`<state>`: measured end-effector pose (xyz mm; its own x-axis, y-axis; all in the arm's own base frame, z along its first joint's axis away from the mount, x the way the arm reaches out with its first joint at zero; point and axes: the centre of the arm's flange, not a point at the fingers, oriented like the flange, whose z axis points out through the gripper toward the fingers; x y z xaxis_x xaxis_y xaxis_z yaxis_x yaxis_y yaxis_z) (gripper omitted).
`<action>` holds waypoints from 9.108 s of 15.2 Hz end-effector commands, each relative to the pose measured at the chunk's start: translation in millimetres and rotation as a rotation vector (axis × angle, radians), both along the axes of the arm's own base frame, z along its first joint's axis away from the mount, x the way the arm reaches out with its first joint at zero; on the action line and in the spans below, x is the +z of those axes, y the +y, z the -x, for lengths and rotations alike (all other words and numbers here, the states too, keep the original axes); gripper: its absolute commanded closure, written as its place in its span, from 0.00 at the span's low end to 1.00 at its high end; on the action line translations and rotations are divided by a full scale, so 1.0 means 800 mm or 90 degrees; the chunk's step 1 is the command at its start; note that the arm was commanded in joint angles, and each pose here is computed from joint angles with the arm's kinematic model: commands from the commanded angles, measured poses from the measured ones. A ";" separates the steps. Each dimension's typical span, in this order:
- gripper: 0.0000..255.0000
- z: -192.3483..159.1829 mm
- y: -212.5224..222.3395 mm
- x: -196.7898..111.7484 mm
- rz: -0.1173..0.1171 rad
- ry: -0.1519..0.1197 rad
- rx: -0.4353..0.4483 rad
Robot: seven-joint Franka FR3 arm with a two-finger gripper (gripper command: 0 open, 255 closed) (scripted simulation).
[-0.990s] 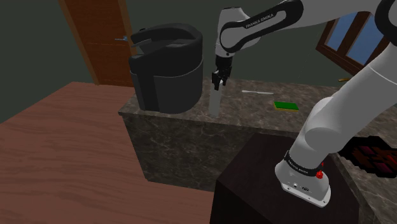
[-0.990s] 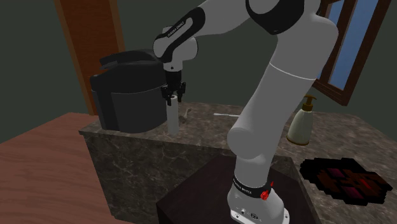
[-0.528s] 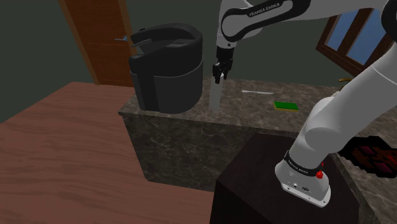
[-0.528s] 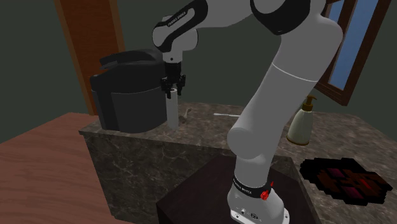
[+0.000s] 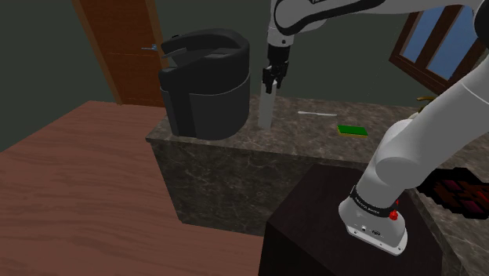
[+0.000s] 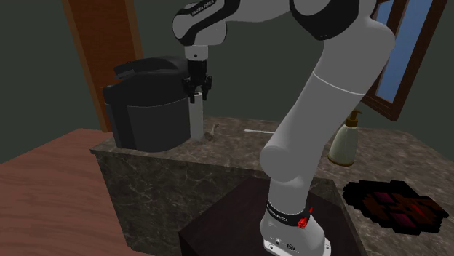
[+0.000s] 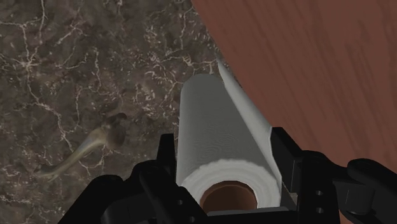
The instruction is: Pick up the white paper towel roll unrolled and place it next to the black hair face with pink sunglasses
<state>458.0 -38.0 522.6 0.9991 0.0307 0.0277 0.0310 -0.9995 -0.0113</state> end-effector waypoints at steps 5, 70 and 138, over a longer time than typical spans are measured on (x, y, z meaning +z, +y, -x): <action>1.00 -0.001 0.000 0.040 0.000 0.000 0.000; 1.00 0.532 -0.307 0.097 0.000 0.000 0.000; 0.00 1.097 -0.633 -0.123 0.000 0.000 0.000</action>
<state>-419.5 -544.2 424.4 0.9992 0.0306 0.0275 0.0310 -0.9995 -0.0114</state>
